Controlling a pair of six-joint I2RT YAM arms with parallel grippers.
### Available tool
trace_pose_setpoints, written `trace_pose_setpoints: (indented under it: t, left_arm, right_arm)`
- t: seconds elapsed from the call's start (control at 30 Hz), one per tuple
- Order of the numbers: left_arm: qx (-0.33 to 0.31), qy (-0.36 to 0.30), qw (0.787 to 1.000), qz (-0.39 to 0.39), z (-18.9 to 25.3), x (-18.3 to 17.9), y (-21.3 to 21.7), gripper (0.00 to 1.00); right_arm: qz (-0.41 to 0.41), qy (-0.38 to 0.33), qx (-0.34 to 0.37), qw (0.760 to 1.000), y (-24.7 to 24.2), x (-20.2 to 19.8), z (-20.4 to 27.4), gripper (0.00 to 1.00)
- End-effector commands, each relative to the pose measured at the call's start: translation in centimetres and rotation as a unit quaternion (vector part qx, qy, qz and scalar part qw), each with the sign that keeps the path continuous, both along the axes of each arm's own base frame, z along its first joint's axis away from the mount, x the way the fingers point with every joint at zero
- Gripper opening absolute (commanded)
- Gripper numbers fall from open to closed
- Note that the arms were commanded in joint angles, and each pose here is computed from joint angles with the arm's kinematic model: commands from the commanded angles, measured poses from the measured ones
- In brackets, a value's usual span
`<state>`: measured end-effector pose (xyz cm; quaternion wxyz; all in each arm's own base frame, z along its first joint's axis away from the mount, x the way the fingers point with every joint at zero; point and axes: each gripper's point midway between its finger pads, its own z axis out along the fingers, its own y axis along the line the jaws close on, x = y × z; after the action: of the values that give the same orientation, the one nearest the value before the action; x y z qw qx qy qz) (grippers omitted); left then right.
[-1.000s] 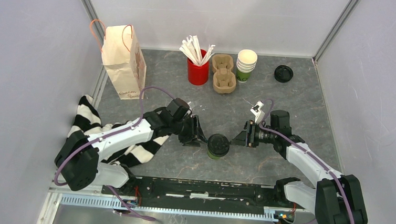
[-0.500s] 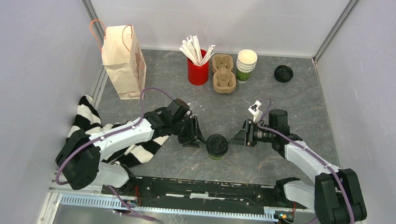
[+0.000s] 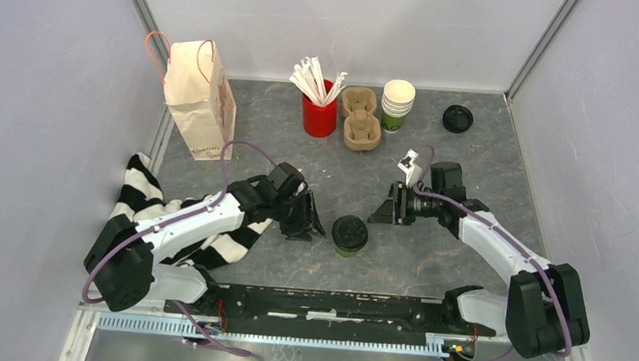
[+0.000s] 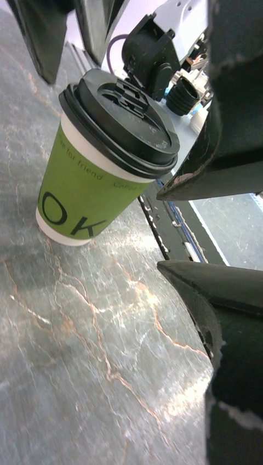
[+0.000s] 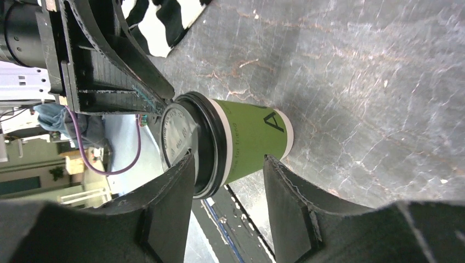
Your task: Pack the takeout coffee
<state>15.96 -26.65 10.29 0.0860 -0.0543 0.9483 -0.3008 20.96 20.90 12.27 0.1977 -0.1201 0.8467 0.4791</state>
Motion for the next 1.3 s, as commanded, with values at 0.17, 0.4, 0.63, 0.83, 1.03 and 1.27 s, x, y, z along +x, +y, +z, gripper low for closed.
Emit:
trace_pose_setpoints:
  t: [0.17, 0.4, 0.63, 0.83, 1.03, 1.27]
  left_arm:
    - [-0.041, -0.094, 0.994, -0.024, 5.7, 1.4, -0.4, 0.75]
    - [-0.118, -0.118, 0.984, -0.069, 7.7, 3.8, -4.9, 0.90]
    - [-0.064, -0.115, 0.985, -0.114, 5.2, 5.6, -6.0, 0.79]
    - [-0.058, -0.096, 0.986, -0.120, 3.6, 4.5, -5.6, 0.64]
    - [-0.082, -0.078, 0.989, -0.097, 2.9, 2.6, -5.0, 0.55]
    - [-0.094, -0.068, 0.991, -0.068, 2.7, 1.3, -4.3, 0.49]
  right_arm:
    - [0.008, -0.024, -0.073, 0.997, -1.7, -0.4, 1.4, 0.67]
    - [0.014, -0.005, 0.040, 0.999, 0.9, -4.2, 2.6, 0.88]
    - [0.009, 0.008, 0.054, 0.998, 2.4, -4.6, 1.8, 0.66]
    - [0.005, -0.001, 0.018, 1.000, 2.3, -3.6, 0.9, 0.56]
    - [-0.010, -0.006, -0.002, 1.000, 2.2, -2.4, 0.1, 0.50]
    - [-0.001, -0.019, 0.003, 1.000, 3.0, -0.8, 1.2, 0.50]
